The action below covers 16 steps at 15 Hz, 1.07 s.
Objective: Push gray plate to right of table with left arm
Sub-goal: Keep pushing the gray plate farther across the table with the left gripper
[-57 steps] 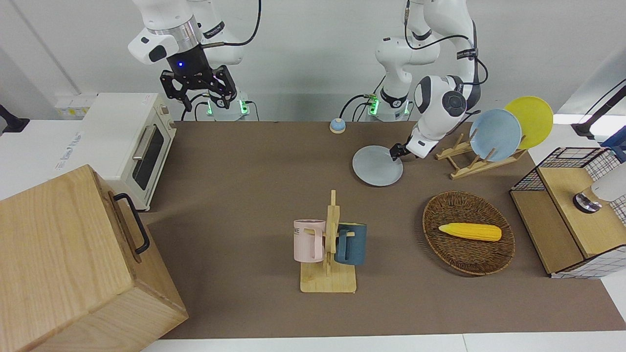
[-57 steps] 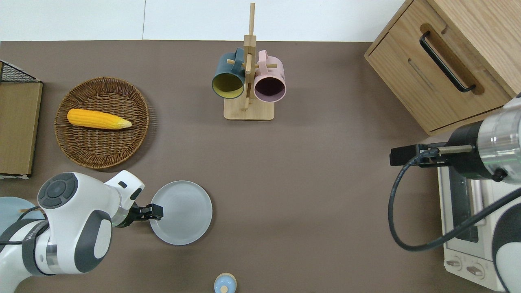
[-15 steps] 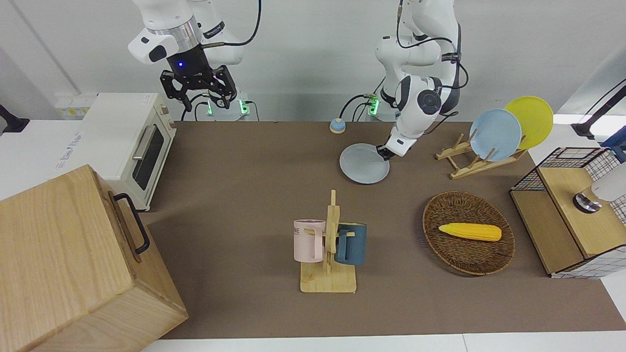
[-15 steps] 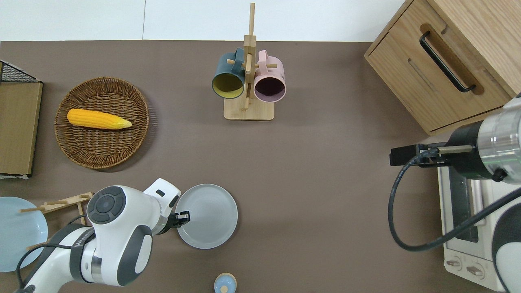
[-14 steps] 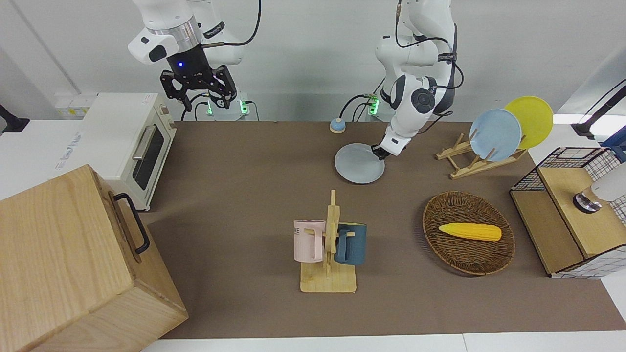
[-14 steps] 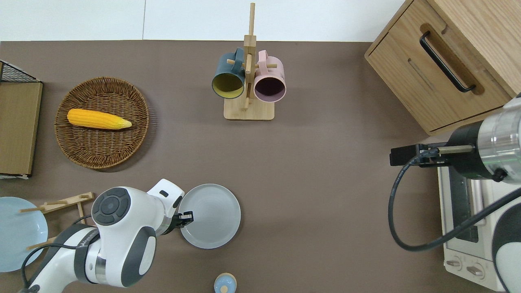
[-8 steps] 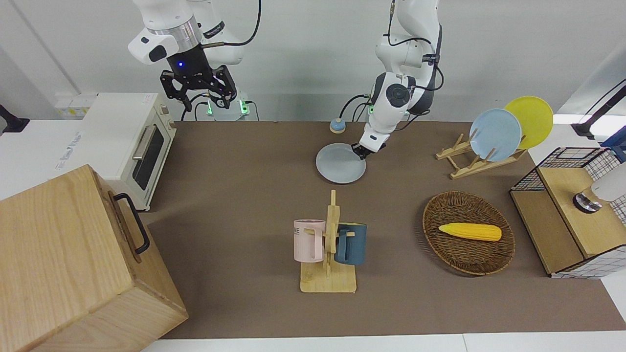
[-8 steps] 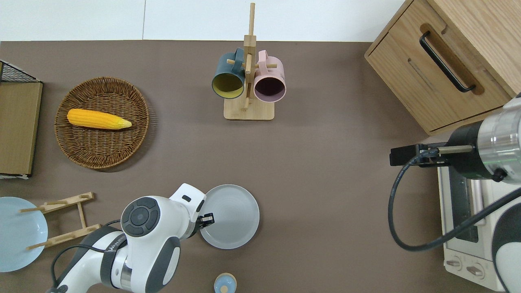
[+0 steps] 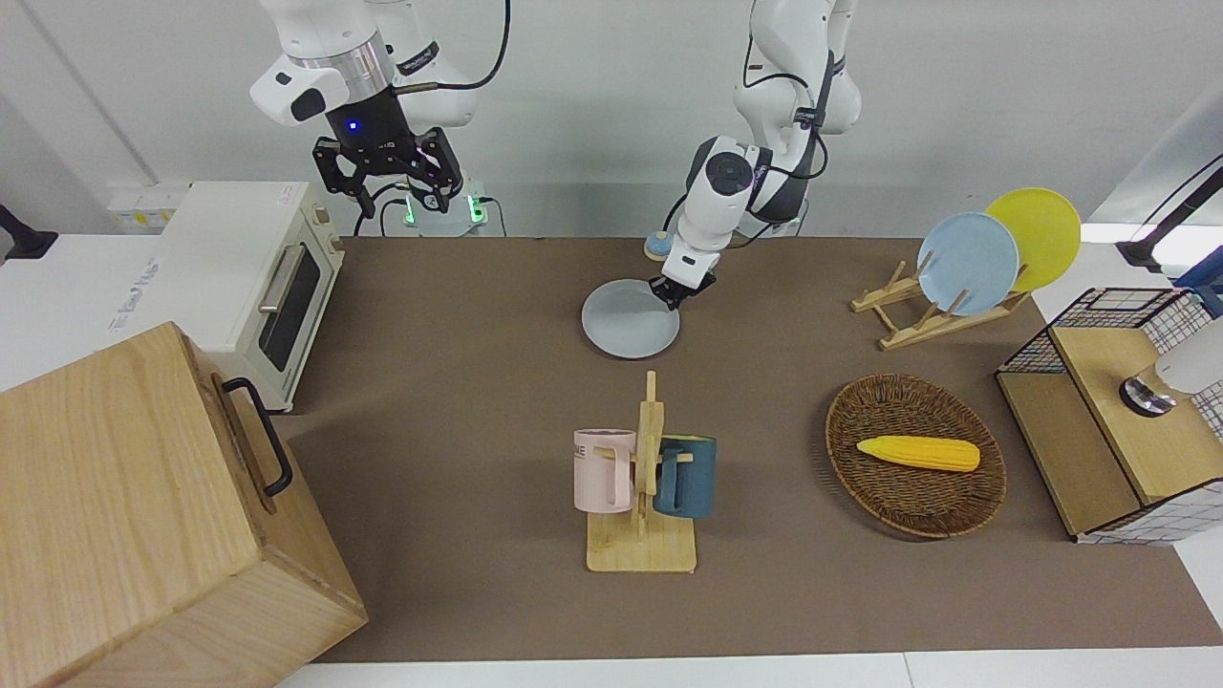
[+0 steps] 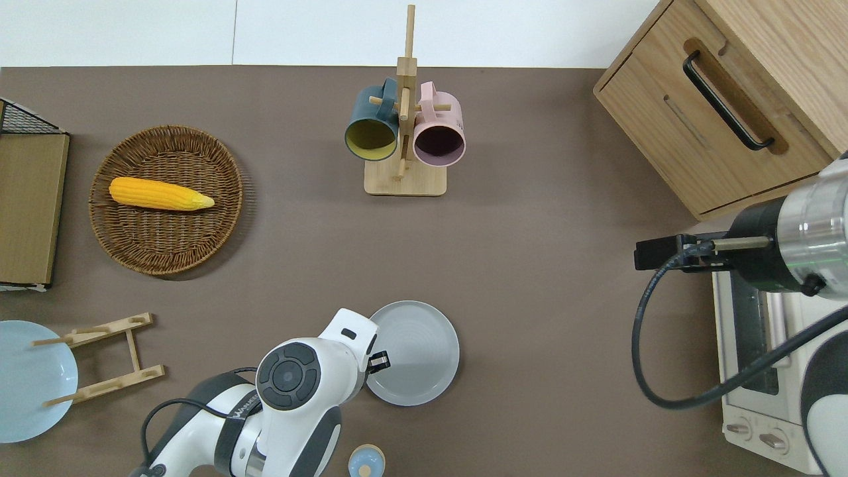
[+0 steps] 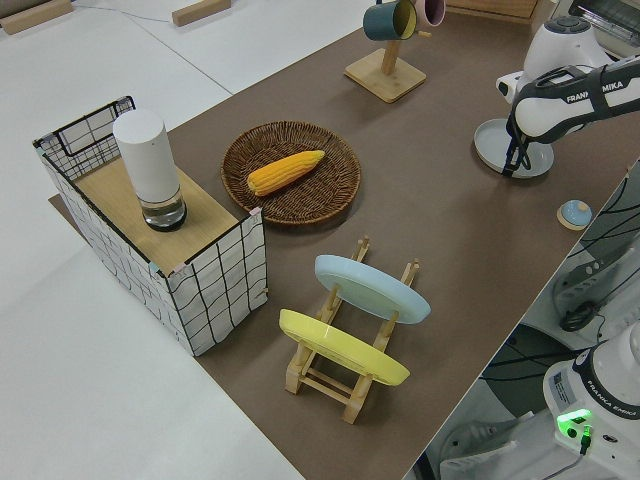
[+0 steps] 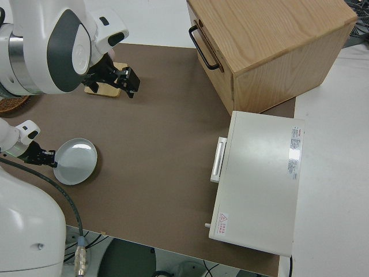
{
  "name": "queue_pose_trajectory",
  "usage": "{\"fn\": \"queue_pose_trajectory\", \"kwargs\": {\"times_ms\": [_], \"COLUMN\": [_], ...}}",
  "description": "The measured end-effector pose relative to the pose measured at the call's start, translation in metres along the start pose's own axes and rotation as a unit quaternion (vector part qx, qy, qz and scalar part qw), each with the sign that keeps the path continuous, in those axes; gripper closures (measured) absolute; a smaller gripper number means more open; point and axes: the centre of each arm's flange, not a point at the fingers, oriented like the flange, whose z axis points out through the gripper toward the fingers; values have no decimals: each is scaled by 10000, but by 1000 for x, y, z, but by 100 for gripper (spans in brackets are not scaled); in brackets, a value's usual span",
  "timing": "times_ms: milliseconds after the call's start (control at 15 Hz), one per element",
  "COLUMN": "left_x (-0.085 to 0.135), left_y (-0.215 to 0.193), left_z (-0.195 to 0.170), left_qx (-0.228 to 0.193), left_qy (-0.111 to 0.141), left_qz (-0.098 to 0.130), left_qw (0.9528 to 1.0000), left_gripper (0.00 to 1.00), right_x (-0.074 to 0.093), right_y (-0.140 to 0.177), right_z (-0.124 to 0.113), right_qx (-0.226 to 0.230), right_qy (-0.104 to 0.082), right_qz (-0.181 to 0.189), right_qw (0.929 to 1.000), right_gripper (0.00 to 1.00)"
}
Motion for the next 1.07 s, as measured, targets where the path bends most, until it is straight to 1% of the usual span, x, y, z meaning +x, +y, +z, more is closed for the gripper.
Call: {"fn": "queue_pose_trajectory", "kwargs": {"times_ms": [267, 667, 1067], "left_x": [-15, -30, -48], "left_y": [22, 51, 91], "left_z": [4, 9, 16], "left_qx": [-75, -183, -423], "left_qy": [76, 91, 115], "left_qz": [-18, -66, -180], "left_qw": [9999, 9998, 9989], "left_gripper": [97, 97, 97], "right_x": [0, 0, 0], "right_y": [0, 0, 0], "right_z": [0, 0, 0], "right_qx": [0, 0, 0], "right_qy": [0, 0, 0], "right_qz": [0, 0, 0], "right_qw": [10000, 10000, 10000], "right_gripper": [0, 0, 0]}}
